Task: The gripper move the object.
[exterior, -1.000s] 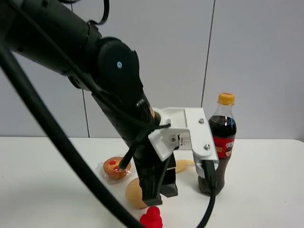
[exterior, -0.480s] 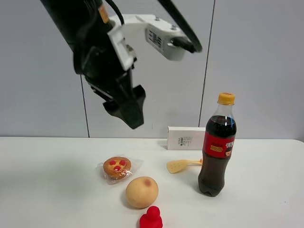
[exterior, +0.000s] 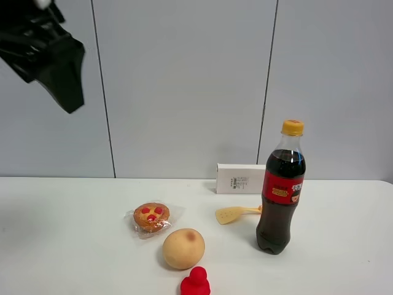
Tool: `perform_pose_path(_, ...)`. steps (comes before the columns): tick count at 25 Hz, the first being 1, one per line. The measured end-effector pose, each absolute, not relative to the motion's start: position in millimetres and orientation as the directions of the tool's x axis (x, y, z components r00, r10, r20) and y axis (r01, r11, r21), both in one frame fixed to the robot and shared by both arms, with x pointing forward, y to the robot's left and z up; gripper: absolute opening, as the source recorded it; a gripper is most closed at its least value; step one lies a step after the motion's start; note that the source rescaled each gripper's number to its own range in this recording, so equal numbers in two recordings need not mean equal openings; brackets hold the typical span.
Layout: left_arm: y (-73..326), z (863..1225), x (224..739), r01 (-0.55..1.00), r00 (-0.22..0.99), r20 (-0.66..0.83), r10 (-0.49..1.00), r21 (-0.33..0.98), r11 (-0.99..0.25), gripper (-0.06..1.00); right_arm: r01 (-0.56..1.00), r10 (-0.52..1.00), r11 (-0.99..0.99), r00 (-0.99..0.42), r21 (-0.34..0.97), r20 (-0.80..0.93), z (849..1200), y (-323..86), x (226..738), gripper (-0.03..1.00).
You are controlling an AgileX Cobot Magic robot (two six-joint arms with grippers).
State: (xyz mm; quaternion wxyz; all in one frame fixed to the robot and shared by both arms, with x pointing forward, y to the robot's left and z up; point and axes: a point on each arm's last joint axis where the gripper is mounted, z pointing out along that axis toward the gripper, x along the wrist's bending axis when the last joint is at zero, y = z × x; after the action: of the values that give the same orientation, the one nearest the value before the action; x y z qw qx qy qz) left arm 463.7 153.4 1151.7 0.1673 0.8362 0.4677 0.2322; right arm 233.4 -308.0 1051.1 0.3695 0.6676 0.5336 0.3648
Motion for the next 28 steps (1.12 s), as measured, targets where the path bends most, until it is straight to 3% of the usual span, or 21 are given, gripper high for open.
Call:
perform_pose_path(5, 209, 1170, 440, 0.748, 0.290, 0.196, 0.937, 0.564, -0.350, 1.00, 0.443, 0.982, -0.157, 0.164, 0.883, 0.093, 1051, -308, 233, 1.00)
perform_pose_path(13, 288, 1153, 366, 0.747, 0.049, 0.156, 0.986, 0.649, -0.140, 1.00, 0.443, 0.982, -0.157, 0.164, 0.883, 0.093, 1051, -308, 233, 1.00)
perform_pose_path(21, 312, 1135, 280, 0.594, -0.096, -0.002, 0.995, 0.802, 0.059, 1.00, 0.443, 0.982, -0.157, 0.164, 0.883, 0.093, 1051, -308, 233, 1.00)
perform_pose_path(28, 310, 1108, 225, 0.491, -0.086, -0.029, 0.996, 0.869, 0.067, 1.00, 0.443, 0.982, -0.157, 0.164, 0.883, 0.093, 1051, -308, 233, 1.00)
